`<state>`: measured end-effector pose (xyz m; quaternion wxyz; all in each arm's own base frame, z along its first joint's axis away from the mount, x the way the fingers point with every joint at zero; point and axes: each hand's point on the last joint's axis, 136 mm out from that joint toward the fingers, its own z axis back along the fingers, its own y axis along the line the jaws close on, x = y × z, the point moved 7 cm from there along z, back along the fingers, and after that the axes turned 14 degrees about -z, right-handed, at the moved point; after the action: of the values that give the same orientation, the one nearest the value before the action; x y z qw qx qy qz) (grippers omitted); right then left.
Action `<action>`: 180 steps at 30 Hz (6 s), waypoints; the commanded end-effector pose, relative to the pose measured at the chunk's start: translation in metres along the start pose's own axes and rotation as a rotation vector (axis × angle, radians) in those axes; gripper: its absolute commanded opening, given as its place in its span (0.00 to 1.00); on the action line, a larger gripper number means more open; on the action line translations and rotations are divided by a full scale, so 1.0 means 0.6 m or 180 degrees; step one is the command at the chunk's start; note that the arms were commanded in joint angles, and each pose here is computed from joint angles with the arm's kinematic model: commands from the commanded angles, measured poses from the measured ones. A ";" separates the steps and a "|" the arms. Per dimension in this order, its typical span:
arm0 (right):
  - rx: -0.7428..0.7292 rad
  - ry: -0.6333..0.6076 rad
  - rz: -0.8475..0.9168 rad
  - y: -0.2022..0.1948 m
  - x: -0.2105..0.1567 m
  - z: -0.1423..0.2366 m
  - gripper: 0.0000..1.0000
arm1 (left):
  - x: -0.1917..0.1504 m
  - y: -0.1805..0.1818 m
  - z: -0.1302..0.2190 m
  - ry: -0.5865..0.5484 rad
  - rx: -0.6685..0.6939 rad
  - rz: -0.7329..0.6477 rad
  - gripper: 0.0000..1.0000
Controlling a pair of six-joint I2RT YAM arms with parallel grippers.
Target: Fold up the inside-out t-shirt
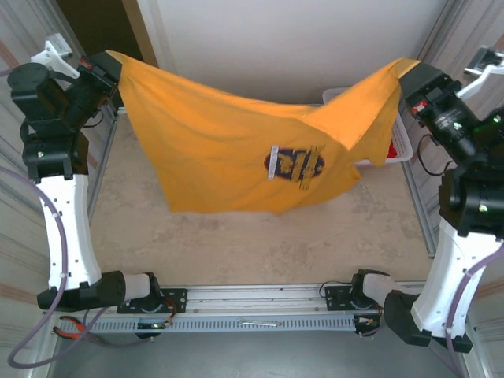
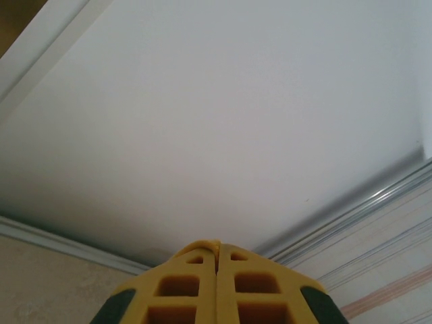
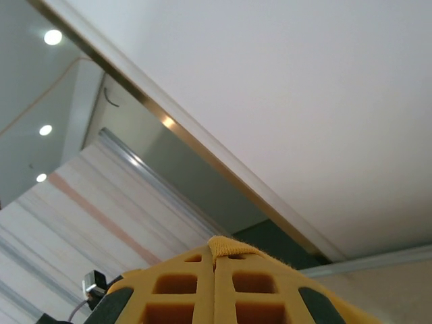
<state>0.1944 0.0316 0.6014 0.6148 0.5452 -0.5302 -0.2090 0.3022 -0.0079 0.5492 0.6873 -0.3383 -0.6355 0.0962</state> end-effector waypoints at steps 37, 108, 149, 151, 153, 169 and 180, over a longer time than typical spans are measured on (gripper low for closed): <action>-0.1460 0.0597 -0.0664 -0.390 -0.217 -0.003 0.00 | -0.259 0.214 -0.046 0.1052 0.0568 0.0198 0.00; -0.3428 0.0729 0.0542 -0.502 -0.332 0.097 0.63 | -0.458 0.323 0.231 0.1435 0.2161 0.0503 0.75; -0.4987 0.1525 0.1427 -0.757 -0.302 -0.149 0.00 | -0.671 0.418 0.159 0.2633 0.2233 0.0960 0.81; -0.5020 0.1374 0.1296 -0.755 -0.282 -0.133 0.00 | -0.673 0.419 0.161 0.2631 0.2252 0.0973 0.81; -0.5076 0.1283 0.1184 -0.758 -0.269 -0.120 0.00 | -0.674 0.420 0.163 0.2624 0.2259 0.0977 0.81; -0.4622 0.2100 0.1694 -0.771 -0.351 -0.220 0.58 | -0.678 0.420 0.167 0.2631 0.2283 0.1001 0.81; -0.4928 0.2097 0.1664 -0.811 -0.344 -0.203 0.33 | -0.678 0.421 0.168 0.2625 0.2302 0.1035 0.81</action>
<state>0.3891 0.1180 0.0926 0.9663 -0.1129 -0.1435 -0.1816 0.2348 -0.0200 0.0918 0.9157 -0.2255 -0.2345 0.2360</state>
